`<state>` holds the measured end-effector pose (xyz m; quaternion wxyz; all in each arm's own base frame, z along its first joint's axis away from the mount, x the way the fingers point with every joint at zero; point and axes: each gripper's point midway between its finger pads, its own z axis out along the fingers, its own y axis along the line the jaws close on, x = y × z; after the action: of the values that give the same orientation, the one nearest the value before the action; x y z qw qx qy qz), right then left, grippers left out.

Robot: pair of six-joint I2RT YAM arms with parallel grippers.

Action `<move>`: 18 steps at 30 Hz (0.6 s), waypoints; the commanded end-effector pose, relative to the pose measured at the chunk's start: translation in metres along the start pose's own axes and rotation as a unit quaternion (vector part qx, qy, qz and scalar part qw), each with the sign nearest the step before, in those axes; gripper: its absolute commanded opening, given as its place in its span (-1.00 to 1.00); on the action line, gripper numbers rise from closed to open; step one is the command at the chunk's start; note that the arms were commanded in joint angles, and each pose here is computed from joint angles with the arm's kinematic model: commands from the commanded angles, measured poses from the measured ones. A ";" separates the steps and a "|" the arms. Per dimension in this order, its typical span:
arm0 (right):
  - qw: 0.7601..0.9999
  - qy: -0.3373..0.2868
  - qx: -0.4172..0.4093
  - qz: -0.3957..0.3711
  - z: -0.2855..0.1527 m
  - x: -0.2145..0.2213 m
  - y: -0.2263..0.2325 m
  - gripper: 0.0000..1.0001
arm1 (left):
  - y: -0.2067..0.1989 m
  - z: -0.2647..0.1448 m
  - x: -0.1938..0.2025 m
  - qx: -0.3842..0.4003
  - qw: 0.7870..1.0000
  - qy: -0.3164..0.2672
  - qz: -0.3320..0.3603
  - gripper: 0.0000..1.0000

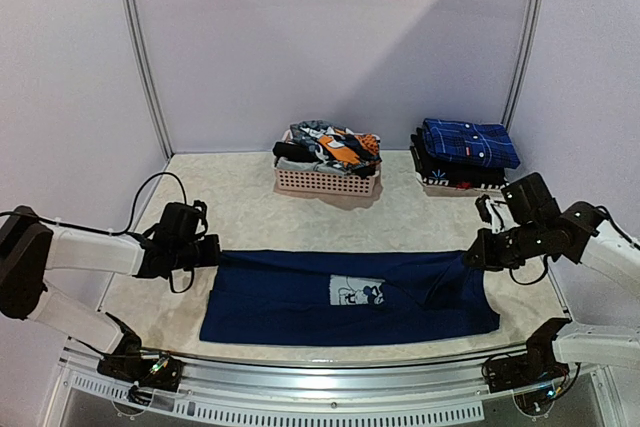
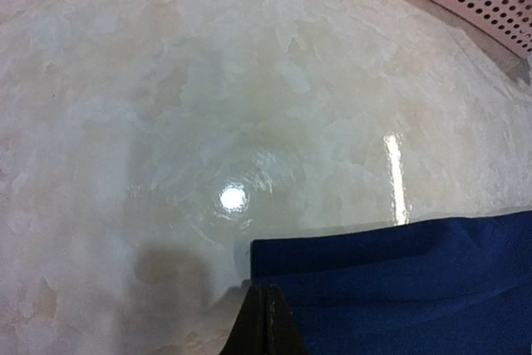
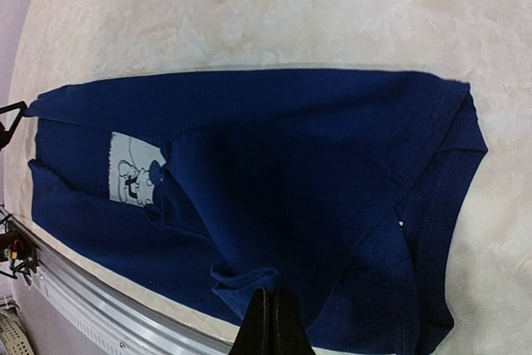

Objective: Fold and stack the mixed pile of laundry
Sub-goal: Fold the 1/3-folded T-shirt at the center of the board.

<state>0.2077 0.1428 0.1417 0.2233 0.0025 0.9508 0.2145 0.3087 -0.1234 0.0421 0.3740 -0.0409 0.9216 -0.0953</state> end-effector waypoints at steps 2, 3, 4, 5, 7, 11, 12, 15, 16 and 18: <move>0.997 -0.015 0.054 0.050 0.004 0.009 -0.023 -1.00 | 0.002 0.002 0.018 -0.012 1.000 0.018 0.005 -1.00; 0.997 -0.022 0.059 0.054 0.001 0.009 -0.025 -1.00 | 0.002 0.003 0.019 -0.013 1.000 0.020 0.006 -1.00; 0.996 -0.024 0.060 0.054 0.000 0.010 -0.025 -1.00 | 0.002 0.003 0.021 -0.014 1.000 0.022 0.006 -1.00; 0.995 -0.033 0.076 0.056 -0.002 0.009 -0.029 -1.00 | 0.002 0.004 0.022 -0.015 1.000 0.023 0.006 -1.00; 0.993 -0.033 0.092 0.061 -0.001 0.013 -0.034 -1.00 | 0.002 0.003 0.023 -0.017 1.000 0.025 0.006 -1.00; 0.990 -0.012 0.109 0.084 0.009 0.030 -0.046 -1.00 | 0.005 0.001 0.029 -0.025 0.999 0.022 0.000 -1.00; 0.989 -0.008 0.114 0.091 0.011 0.034 -0.050 -1.00 | 0.006 0.000 0.029 -0.027 0.999 0.020 -0.002 -1.00; 0.988 -0.008 0.120 0.101 0.011 0.040 -0.055 -1.00 | 0.009 -0.003 0.032 -0.031 0.999 0.013 -0.008 -1.00; 0.987 -0.011 0.119 0.103 0.010 0.040 -0.056 -1.00 | 0.011 -0.005 0.033 -0.033 0.999 0.008 -0.011 -1.00; 0.987 -0.016 0.123 0.106 0.008 0.040 -0.057 -1.00 | 0.011 -0.008 0.031 -0.033 0.999 -0.003 -0.017 -1.00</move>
<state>0.1840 0.1071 0.0945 0.2033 0.1111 0.9639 0.1312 0.2846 -0.1211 0.0189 0.3540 -0.0504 0.9307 -0.0765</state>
